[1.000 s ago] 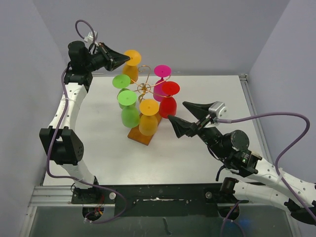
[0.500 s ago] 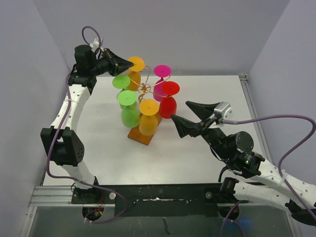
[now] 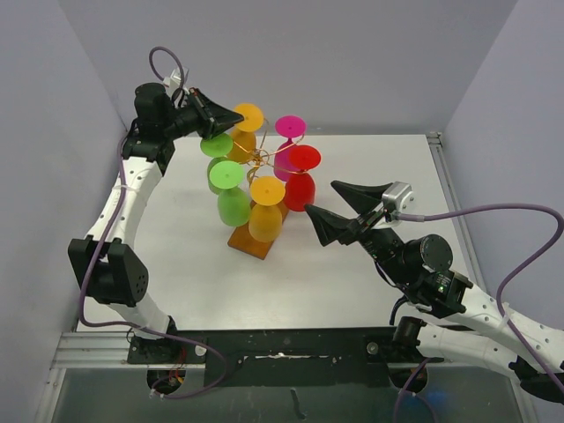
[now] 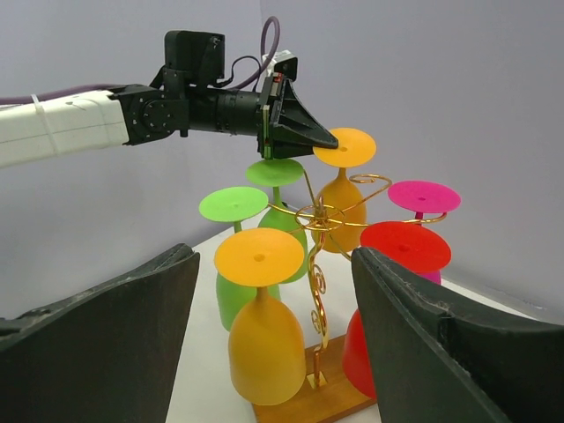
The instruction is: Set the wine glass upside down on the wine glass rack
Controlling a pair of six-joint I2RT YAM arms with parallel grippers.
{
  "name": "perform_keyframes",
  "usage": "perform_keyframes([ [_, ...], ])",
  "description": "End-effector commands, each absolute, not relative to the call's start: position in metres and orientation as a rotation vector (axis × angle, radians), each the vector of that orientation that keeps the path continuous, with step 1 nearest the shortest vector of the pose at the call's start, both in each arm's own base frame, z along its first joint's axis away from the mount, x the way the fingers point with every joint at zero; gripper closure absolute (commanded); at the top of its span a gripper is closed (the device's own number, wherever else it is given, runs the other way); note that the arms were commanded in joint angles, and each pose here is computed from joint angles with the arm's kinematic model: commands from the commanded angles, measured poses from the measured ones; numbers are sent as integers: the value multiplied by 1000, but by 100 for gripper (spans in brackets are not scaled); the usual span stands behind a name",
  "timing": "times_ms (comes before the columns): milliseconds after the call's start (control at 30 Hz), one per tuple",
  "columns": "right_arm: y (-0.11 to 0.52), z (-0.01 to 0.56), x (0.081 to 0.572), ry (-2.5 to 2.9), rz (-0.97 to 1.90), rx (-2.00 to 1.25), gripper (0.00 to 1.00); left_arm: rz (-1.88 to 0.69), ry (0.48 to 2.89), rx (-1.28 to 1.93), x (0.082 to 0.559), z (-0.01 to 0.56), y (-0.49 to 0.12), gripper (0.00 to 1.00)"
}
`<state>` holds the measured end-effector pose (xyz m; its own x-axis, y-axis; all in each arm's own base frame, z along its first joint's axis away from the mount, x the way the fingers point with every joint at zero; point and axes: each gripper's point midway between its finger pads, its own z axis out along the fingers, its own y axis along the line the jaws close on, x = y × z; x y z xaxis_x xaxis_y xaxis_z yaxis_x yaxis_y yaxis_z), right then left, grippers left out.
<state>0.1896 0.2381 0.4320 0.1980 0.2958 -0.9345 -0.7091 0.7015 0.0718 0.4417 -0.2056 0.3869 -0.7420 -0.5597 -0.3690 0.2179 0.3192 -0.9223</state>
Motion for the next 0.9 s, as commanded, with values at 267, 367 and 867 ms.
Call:
perform_keyframes([
  [267, 228, 454, 186, 1119, 770, -350, 29, -1419, 1855, -181, 427, 421, -210, 100],
  [367, 227, 453, 186, 1120, 769, -349, 29, -1424, 1860, -169, 426, 421, -216, 100],
  [867, 218, 455, 182, 1100, 772, -332, 29, -1437, 1879, -150, 439, 424, -247, 100],
])
